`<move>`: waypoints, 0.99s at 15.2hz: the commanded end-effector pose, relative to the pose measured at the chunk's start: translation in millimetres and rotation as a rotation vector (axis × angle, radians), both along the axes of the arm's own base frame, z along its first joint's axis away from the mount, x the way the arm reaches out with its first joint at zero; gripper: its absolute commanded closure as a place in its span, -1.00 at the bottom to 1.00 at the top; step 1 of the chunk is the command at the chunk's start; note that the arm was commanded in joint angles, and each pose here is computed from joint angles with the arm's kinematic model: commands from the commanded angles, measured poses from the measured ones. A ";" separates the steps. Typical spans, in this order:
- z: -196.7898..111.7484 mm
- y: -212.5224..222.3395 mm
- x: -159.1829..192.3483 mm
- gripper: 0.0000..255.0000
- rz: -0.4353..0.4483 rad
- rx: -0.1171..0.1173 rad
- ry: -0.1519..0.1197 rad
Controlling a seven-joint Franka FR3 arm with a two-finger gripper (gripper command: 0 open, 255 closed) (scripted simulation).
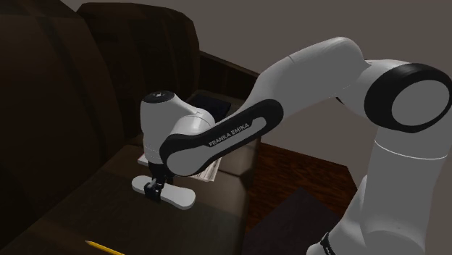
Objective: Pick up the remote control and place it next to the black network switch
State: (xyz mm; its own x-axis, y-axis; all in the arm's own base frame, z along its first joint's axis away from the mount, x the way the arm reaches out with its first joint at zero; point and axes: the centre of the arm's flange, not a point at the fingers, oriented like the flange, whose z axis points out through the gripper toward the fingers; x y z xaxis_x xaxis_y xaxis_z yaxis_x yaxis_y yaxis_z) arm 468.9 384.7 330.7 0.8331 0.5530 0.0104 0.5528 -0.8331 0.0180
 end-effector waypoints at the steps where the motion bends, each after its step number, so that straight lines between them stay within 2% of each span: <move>1: -0.2 -0.1 0.0 1.00 0.000 0.000 0.000; 7: -0.3 0.0 0.0 1.00 0.000 0.000 0.000; 15: 42.0 0.0 0.0 1.00 0.000 0.000 0.000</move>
